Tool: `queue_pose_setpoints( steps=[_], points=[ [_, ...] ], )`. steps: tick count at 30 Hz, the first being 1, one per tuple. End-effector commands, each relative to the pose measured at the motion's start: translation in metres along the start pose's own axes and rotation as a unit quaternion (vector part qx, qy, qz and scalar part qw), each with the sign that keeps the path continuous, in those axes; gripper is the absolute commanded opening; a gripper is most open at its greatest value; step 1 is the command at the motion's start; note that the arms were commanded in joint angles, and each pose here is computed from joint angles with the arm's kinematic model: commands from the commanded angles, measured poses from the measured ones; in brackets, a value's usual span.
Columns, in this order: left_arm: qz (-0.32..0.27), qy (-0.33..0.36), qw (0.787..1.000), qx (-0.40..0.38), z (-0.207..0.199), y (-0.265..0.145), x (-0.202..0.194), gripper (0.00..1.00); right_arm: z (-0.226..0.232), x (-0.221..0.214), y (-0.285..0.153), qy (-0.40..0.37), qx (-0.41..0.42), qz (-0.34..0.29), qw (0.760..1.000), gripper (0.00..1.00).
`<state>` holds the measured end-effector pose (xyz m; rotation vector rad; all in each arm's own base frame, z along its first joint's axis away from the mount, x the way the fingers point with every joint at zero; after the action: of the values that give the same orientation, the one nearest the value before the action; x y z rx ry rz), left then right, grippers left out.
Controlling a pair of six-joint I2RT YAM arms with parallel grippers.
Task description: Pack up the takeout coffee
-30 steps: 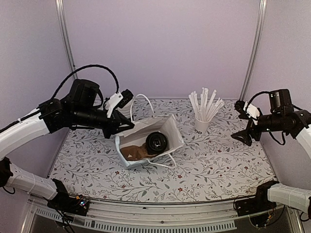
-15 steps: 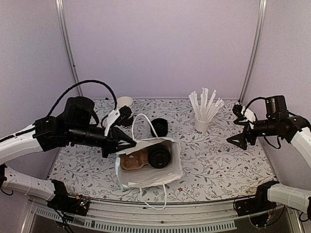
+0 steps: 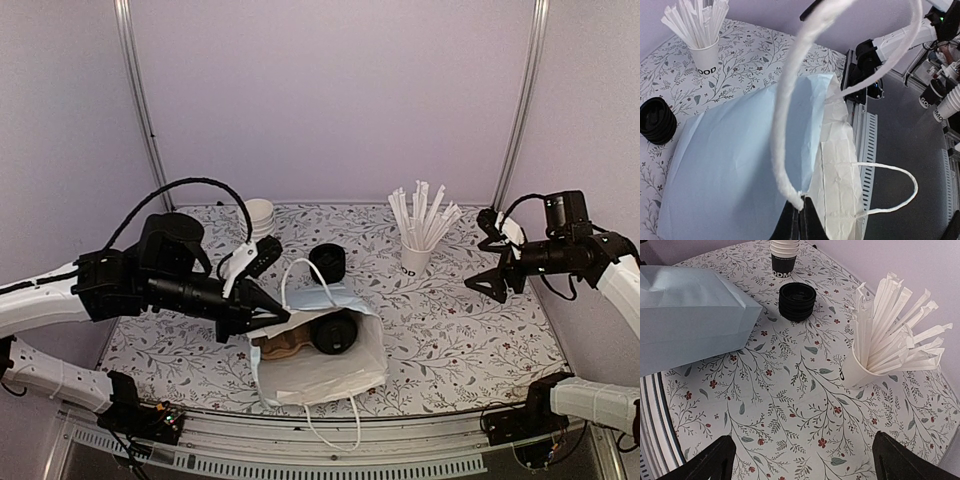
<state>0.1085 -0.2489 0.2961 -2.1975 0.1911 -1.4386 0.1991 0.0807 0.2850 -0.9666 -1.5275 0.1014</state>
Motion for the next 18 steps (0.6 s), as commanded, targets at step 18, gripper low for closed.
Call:
queue_pose_setpoints(
  steps=[18],
  points=[
    [-0.012, 0.001, 1.000, 0.024, 0.007, 0.012, 0.013, 0.00, 0.006, 0.095, -0.041, -0.058, 0.132, -0.140, 0.980, 0.99]
  ],
)
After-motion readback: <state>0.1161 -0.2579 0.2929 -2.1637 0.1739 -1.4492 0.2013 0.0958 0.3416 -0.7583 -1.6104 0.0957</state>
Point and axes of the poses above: each gripper's point midway between its finger pads, its own y axis out along the fingers, its own z axis along the line the jaws close on, x = y × z, the point moved 9 cm from there along -y, back along the fingers, and after that the axes turned 6 degrees about -y, right-handed, at the moved point
